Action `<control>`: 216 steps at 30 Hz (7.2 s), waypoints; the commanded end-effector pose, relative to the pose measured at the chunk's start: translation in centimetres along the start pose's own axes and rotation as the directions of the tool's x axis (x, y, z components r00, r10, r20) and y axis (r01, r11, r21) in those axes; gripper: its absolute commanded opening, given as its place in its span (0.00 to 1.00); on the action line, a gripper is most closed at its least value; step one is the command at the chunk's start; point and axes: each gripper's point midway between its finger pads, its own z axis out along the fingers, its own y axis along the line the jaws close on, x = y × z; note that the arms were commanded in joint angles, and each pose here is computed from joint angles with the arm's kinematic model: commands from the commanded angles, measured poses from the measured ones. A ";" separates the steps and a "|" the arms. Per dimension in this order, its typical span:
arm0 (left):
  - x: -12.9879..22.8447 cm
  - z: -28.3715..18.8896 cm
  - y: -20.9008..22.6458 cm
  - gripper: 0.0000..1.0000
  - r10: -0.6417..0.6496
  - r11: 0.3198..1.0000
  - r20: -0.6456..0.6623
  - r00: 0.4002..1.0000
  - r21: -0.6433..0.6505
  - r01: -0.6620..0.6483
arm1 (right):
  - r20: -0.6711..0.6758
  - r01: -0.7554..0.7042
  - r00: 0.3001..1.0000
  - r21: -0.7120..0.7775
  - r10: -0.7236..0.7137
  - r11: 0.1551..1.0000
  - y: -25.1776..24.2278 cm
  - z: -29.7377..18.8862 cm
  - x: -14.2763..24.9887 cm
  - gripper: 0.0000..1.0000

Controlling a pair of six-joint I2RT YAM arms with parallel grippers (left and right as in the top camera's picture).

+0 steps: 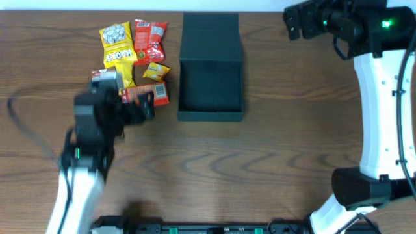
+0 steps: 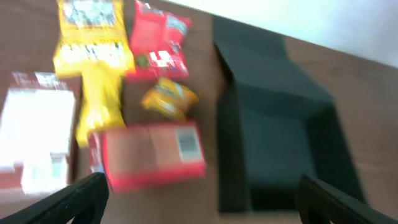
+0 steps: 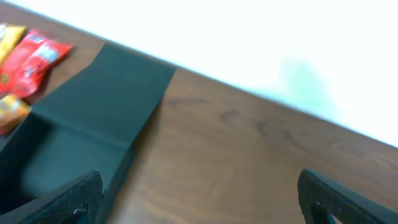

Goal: Pack container

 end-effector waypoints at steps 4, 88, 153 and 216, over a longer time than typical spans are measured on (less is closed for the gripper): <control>-5.9 6.1 2.6 0.97 0.145 0.975 -0.083 0.986 -0.156 -0.157 | 0.046 -0.020 0.999 0.058 0.017 0.998 -3.4 2.1 0.0 0.99; -5.6 14.2 -12.1 0.06 0.047 0.957 -0.108 0.993 -0.279 -0.076 | 0.006 -0.286 0.956 0.223 0.292 0.932 -14.4 1.1 5.8 0.99; 12.4 19.6 -15.4 0.06 0.335 0.902 -0.567 0.752 -0.040 -0.431 | -0.078 -0.375 0.914 0.212 0.398 0.902 -13.9 0.8 8.5 0.99; -3.5 28.0 15.6 0.98 -0.121 0.888 -0.145 0.982 -0.458 0.042 | -0.110 -0.383 0.912 0.123 0.396 0.916 -12.1 1.0 8.6 0.99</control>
